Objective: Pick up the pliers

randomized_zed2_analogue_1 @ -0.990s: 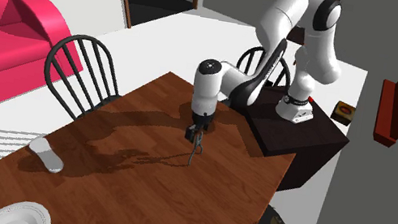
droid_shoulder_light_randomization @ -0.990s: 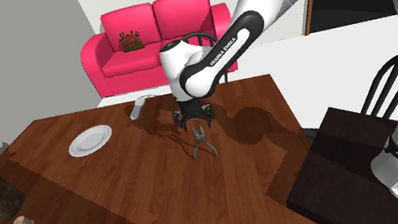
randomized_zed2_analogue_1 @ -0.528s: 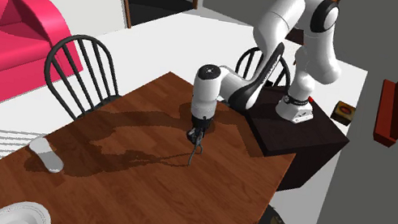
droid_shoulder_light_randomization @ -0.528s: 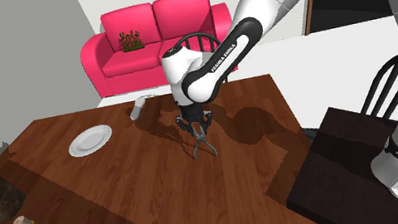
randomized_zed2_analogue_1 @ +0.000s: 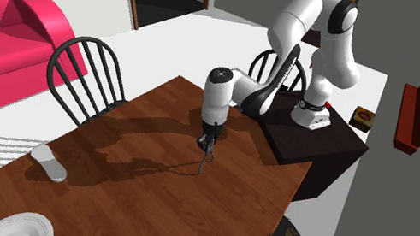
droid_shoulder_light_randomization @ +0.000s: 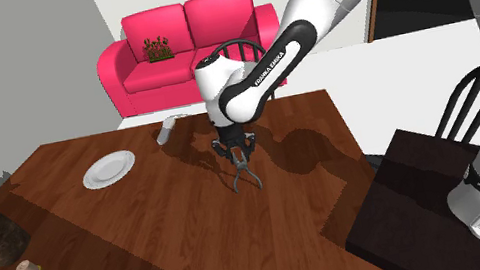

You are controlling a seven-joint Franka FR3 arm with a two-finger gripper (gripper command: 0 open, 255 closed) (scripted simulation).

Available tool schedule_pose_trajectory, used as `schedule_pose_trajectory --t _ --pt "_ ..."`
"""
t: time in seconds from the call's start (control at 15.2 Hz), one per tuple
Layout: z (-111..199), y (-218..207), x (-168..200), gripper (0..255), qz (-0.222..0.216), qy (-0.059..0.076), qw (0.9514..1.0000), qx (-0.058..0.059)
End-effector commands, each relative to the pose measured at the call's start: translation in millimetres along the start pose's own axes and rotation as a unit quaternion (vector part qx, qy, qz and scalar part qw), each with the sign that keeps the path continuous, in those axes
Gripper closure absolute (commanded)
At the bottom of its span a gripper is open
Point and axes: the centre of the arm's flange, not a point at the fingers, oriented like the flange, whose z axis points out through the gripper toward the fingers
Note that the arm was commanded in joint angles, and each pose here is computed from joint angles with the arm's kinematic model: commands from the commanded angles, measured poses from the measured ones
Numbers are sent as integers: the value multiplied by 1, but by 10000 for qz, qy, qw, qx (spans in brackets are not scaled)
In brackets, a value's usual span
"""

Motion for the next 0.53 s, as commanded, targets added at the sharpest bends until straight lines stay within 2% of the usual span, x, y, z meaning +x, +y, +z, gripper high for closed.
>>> schedule_pose_trajectory --t 0.0,0.46 --pt "-8 0 0 255 0 -1 10000 -2" --pt "-45 1 0 255 0 -1 10000 -2"
